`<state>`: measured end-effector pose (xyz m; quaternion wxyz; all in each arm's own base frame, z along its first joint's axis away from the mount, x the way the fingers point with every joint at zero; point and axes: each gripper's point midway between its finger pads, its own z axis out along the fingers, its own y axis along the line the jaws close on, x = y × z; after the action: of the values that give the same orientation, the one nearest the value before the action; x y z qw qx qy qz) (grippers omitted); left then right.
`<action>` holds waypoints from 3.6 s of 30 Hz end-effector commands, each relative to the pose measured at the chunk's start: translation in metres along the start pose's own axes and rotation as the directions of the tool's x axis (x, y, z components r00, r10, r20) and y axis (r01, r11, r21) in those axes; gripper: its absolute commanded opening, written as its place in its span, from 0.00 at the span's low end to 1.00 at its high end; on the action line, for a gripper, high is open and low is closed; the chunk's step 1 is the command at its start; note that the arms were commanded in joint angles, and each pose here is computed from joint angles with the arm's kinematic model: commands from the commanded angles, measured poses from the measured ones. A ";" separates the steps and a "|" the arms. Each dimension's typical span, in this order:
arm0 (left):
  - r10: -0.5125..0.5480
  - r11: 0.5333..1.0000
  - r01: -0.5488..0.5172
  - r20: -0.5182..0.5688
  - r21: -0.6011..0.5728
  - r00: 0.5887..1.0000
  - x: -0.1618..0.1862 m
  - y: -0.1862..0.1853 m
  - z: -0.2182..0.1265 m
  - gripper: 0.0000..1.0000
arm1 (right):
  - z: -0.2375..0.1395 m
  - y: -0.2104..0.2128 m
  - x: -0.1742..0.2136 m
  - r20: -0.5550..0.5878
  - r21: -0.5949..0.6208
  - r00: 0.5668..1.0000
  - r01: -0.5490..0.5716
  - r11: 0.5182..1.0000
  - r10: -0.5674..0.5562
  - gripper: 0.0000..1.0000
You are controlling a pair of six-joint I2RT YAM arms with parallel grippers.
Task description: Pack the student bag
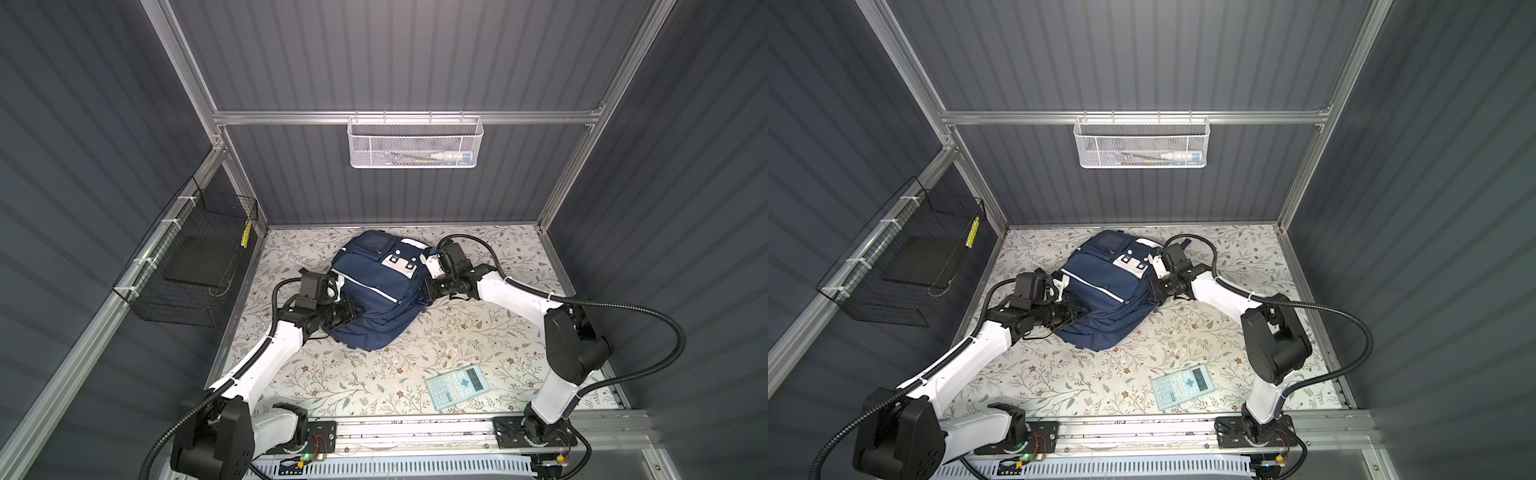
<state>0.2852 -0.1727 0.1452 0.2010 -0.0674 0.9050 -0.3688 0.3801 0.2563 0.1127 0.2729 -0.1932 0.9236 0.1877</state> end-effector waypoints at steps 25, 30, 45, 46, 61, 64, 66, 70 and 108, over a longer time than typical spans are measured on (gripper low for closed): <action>0.058 0.998 -0.059 -0.051 -0.023 0.997 -0.011 0.008 -0.021 0.00 | 0.022 0.109 -0.009 0.282 0.165 0.036 0.982 0.086 -0.959 0.58; 0.058 0.998 -0.060 -0.059 -0.033 0.997 -0.010 0.011 -0.020 0.00 | 0.019 0.109 -0.009 0.307 0.159 0.045 0.983 0.097 -0.951 0.28; 0.075 0.993 -0.075 0.001 -0.090 0.997 -0.063 0.017 0.004 0.01 | -0.019 0.137 0.047 0.224 0.007 0.256 0.964 0.264 -0.940 0.03; 0.080 0.993 -0.079 0.006 -0.093 0.997 -0.068 0.017 0.006 0.01 | -0.020 0.139 0.048 0.234 -0.007 0.272 0.961 0.278 -0.933 0.08; 0.077 0.992 -0.075 0.021 -0.100 0.997 -0.083 0.017 0.014 0.20 | -0.051 0.124 0.037 0.320 -0.042 0.376 0.923 0.383 -0.870 0.58; 0.076 0.992 -0.074 0.024 -0.102 0.997 -0.082 0.018 0.013 0.21 | -0.055 0.122 0.024 0.340 -0.028 0.395 0.911 0.411 -0.853 0.60; 0.071 0.993 -0.069 0.022 -0.098 0.997 -0.080 0.018 0.013 0.22 | -0.046 0.115 0.022 0.296 0.000 0.357 0.928 0.374 -0.886 0.60; 0.066 0.993 -0.063 0.023 -0.098 0.998 -0.078 0.019 0.012 0.23 | -0.020 0.102 0.036 0.197 -0.034 0.310 0.950 0.310 -0.930 0.57; 0.011 0.999 -0.008 0.073 -0.042 0.997 -0.035 0.003 -0.028 0.39 | 0.014 0.092 0.018 0.164 0.018 0.294 0.953 0.301 -0.942 0.42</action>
<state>0.3160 -0.1380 0.1764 0.2531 -0.0750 0.9049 -0.3337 0.3182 0.3344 0.1230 0.3926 -0.6966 0.5968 0.0670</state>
